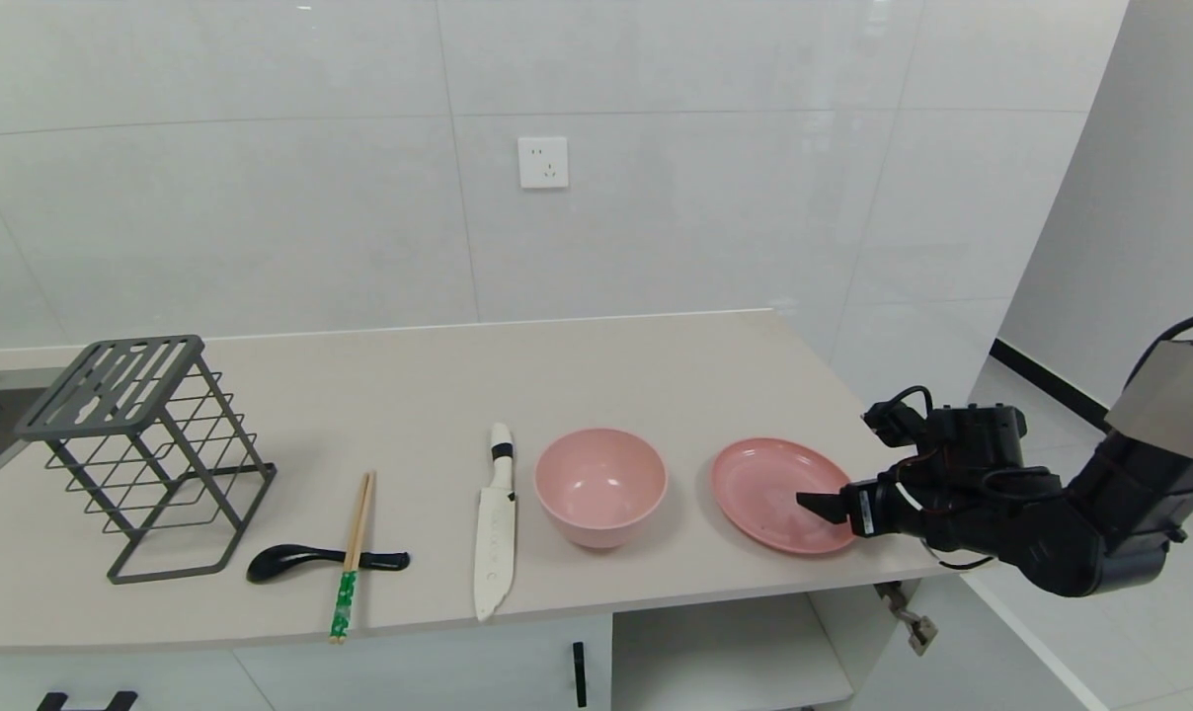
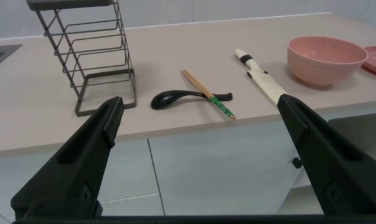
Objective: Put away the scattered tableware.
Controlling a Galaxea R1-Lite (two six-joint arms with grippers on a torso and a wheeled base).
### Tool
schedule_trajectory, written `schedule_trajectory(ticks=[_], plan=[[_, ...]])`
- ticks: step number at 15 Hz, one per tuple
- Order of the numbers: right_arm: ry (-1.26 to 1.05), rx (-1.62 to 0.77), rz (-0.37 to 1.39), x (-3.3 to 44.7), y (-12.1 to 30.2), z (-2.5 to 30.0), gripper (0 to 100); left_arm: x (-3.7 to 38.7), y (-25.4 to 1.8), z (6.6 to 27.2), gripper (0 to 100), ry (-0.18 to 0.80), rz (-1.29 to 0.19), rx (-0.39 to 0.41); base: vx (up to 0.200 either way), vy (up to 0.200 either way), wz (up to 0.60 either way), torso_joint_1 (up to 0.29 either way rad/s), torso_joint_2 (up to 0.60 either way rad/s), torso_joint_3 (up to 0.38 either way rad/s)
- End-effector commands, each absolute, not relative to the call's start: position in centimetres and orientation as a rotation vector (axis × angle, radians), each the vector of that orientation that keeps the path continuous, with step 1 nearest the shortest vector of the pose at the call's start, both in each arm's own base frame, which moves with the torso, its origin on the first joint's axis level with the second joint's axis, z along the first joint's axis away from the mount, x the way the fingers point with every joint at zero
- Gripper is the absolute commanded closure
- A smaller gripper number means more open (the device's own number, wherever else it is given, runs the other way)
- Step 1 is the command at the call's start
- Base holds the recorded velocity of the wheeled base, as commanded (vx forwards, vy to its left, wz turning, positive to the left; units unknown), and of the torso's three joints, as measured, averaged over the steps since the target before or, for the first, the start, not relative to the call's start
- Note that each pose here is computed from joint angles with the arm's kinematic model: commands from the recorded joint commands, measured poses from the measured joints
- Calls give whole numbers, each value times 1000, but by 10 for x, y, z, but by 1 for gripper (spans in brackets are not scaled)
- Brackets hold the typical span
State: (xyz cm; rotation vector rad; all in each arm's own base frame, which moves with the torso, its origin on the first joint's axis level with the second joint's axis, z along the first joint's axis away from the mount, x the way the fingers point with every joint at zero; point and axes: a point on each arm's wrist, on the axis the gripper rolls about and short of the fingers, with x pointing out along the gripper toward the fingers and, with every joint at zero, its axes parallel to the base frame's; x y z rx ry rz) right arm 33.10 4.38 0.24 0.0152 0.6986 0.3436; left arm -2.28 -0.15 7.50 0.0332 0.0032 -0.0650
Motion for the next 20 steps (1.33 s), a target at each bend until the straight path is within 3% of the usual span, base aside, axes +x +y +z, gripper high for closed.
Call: schedule_trajectory(ticks=[1,2,3,8,10,13,14,15,17,20], plan=[[698,13,345,331,44,2,0,-23,-2,75,0,4,-64,34,0,0,0,0,0,0],[703,14,345,332,44,1,0,-23,-2,75,0,5,-65,34,0,0,0,0,0,0],[704,13,344,332,44,0,100,-23,-2,75,0,5,-65,34,0,0,0,0,0,0],[712,-9,280,335,43,-4,100,-23,-2,75,0,5,-65,32,0,0,0,0,0,0],[624,2,272,343,41,19,100,-23,-2,75,0,5,-65,32,0,0,0,0,0,0],[335,100,274,345,35,130,100,-23,-2,75,0,4,-64,29,0,0,0,0,0,0],[322,104,279,342,35,140,100,-23,-2,75,0,4,-64,26,0,0,0,0,0,0],[275,119,296,321,31,187,100,-23,-2,75,0,4,-66,20,0,0,0,0,0,0],[286,124,315,295,31,204,100,-23,-1,75,0,0,-61,34,0,0,0,0,0,0],[321,123,339,258,35,197,100,-23,-2,76,0,-8,-64,100,0,0,0,0,0,0]])
